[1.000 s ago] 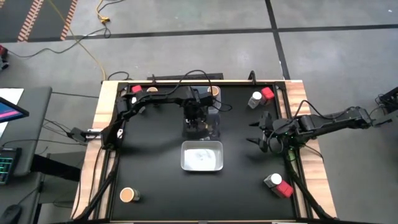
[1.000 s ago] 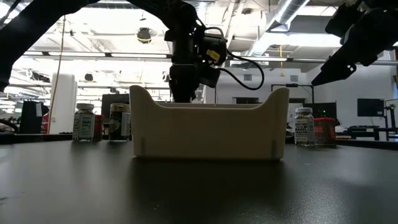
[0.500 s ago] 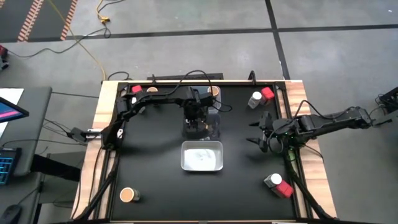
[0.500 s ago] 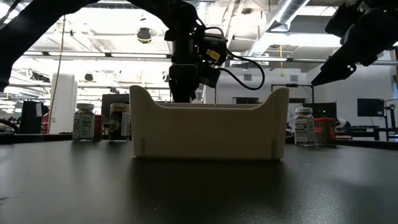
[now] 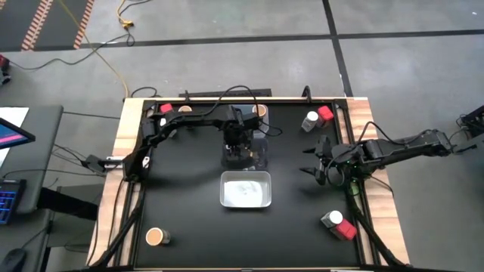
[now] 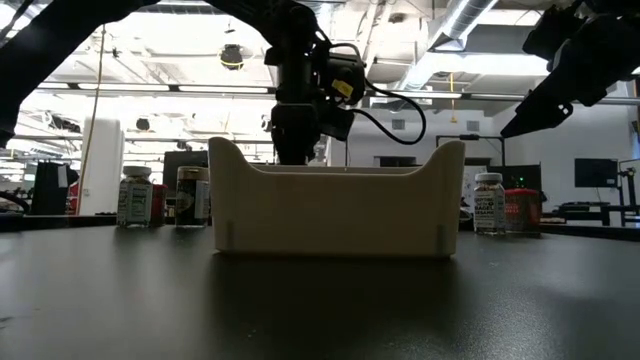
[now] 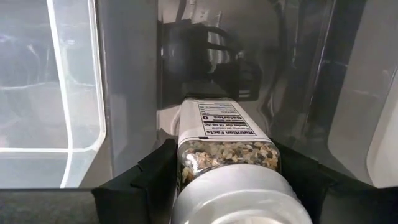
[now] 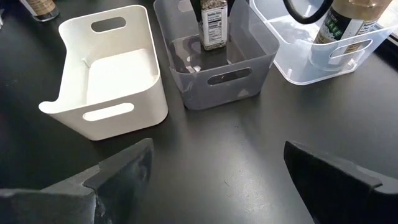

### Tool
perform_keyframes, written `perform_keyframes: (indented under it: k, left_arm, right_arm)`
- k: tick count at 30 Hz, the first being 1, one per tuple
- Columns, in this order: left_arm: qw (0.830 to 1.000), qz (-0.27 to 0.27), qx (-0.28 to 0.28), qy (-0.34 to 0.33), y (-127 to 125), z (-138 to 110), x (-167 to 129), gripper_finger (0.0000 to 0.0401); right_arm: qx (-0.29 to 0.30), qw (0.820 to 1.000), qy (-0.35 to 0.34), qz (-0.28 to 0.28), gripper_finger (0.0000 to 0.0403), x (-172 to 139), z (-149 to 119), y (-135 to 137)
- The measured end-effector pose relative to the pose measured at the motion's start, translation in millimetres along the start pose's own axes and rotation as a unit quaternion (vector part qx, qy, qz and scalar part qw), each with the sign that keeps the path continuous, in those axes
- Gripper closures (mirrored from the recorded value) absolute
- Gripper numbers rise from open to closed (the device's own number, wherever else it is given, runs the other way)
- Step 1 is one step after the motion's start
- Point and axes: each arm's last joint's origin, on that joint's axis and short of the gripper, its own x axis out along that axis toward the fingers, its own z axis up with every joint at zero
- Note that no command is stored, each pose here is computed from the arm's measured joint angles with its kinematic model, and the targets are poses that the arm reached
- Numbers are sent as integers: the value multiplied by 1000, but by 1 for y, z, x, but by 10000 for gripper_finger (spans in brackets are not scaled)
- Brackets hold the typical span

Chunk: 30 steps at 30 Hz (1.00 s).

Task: Sort spices by type
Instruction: Put the bottom left white seasoning bottle into the black transparent bin

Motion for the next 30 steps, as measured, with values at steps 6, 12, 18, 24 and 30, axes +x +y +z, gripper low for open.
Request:
perform_keyframes:
  k: [6,12,18,24,30]
  left_arm:
    - [1000,3,-3,-3,0,1,0,189]
    - [1000,6,-5,-3,1,2,3,178]
    - [1000,6,-1,-5,1,2,2,158]
    - [1000,5,1,-4,1,1,2,158]
    - [1000,6,-6,-5,1,1,-1,158]
  right_arm:
    - [0,1000,0,0,14,0,0,0]
    - [0,1000,0,0,14,0,0,0]
    - [13,1000,0,0,14,0,0,0]
    - [18,1000,0,0,14,0,0,0]
    - [18,1000,0,0,14,0,0,0]
